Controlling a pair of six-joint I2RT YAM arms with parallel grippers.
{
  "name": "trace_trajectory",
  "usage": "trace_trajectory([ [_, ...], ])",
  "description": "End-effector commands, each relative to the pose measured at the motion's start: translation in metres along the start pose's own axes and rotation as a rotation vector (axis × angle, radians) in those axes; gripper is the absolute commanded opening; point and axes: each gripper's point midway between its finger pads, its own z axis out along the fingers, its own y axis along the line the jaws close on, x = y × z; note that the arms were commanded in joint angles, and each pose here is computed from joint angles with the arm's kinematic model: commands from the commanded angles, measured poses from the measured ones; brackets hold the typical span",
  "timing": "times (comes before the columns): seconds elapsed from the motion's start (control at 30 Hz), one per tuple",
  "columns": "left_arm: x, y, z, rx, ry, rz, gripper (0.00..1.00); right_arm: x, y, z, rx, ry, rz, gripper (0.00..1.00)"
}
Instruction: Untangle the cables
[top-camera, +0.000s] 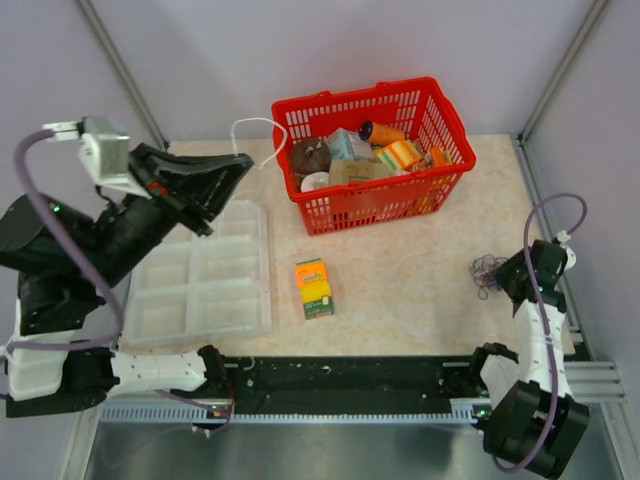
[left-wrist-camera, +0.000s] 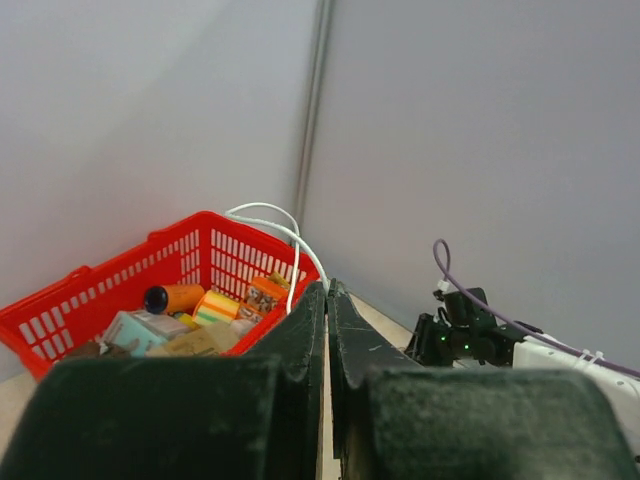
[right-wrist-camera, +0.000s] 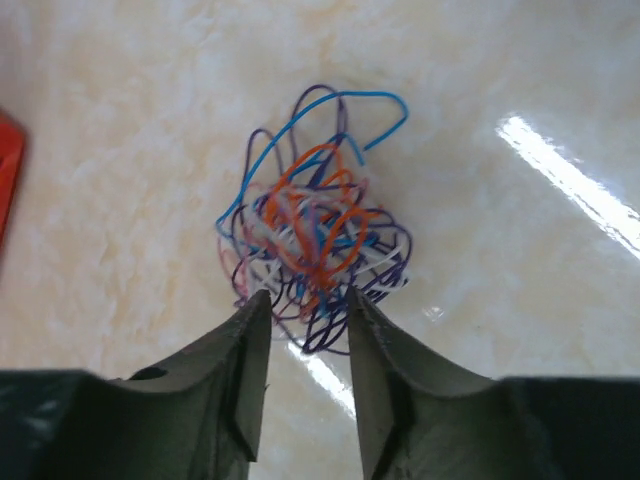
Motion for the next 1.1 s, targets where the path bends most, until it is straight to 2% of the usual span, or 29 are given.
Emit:
trace_trajectory([
  [0.0, -0.033, -0.026, 0.013, 0.108, -0.091, -0.062, 0.00, -0.007, 0.045, -0.032, -0.251, 0.005, -0.092, 0.50],
  [0.1, -0.040, -0.026, 0.016, 0.103, -0.108, -0.056, 0.00, -0.004, 0.066, -0.050, -0.347, -0.003, -0.103, 0.66],
  [0.13, -0.040, -0.024, 0.017, 0.092, -0.110, -0.058, 0.00, -0.002, 0.075, -0.057, -0.394, -0.002, -0.114, 0.76],
  [0.2, -0.041, -0.025, 0.019, 0.092, -0.119, -0.061, 0.00, 0.000, 0.092, -0.072, -0.472, 0.000, -0.142, 0.78],
  [0.27, -0.038, -0.028, 0.023, 0.101, -0.112, -0.080, 0.00, 0.000, 0.103, -0.082, -0.523, -0.003, -0.167, 0.86],
  [0.47, -0.005, -0.040, 0.041, 0.135, -0.035, -0.109, 0.00, 0.015, 0.115, -0.095, -0.625, 0.068, -0.186, 0.86],
  [0.57, 0.051, -0.051, 0.054, 0.164, 0.076, -0.143, 0.00, 0.026, 0.116, -0.098, -0.665, 0.104, -0.174, 0.86],
  [0.77, 0.227, -0.082, 0.071, 0.259, 0.436, -0.260, 0.00, 0.055, 0.111, -0.095, -0.711, 0.199, -0.164, 0.84],
  [0.87, 0.311, -0.090, 0.058, 0.286, 0.624, -0.309, 0.00, 0.063, 0.106, -0.090, -0.700, 0.215, -0.161, 0.84],
  [1.07, 0.412, -0.075, 0.019, 0.143, 0.837, -0.263, 0.00, 0.069, 0.102, -0.085, -0.696, 0.223, -0.146, 0.83],
])
